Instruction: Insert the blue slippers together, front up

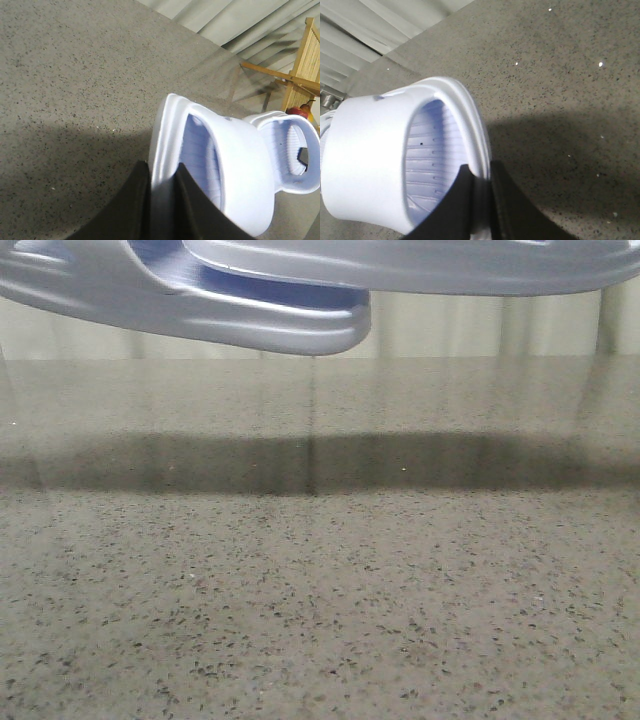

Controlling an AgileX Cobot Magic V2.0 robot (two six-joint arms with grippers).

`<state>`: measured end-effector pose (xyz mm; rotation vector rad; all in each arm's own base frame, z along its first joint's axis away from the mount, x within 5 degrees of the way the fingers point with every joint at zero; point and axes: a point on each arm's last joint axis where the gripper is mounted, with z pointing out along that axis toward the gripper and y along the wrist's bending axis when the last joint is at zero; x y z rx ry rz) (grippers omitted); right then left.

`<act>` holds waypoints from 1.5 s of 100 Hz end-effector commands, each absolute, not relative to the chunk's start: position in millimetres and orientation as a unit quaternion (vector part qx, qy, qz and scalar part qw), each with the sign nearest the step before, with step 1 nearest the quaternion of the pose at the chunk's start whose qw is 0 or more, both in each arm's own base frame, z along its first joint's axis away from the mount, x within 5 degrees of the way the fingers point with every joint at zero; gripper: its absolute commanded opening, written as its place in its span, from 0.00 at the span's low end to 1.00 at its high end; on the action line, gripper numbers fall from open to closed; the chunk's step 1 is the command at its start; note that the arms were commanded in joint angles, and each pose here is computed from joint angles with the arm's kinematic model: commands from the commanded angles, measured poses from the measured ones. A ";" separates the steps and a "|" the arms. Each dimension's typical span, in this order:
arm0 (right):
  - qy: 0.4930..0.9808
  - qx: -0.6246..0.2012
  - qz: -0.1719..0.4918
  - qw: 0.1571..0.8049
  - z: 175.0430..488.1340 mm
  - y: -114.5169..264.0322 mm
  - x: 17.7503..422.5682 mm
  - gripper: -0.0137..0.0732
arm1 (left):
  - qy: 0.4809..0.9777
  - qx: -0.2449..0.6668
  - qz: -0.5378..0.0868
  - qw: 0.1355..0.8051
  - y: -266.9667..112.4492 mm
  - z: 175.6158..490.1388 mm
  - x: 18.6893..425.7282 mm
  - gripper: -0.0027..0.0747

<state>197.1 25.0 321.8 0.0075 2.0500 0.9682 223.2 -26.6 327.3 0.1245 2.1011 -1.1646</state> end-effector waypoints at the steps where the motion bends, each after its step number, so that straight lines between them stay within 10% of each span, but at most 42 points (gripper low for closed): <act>1: 0.796 -0.004 0.420 0.436 331.6 29.5 201.5 0.03 | 0.782 0.054 -0.486 0.386 -30.3 348.2 219.3 0.05; 150: 0.800 -0.103 0.497 0.320 267.9 123.5 246.0 0.03 | 0.767 0.075 -0.526 0.360 -43.2 325.3 211.0 0.05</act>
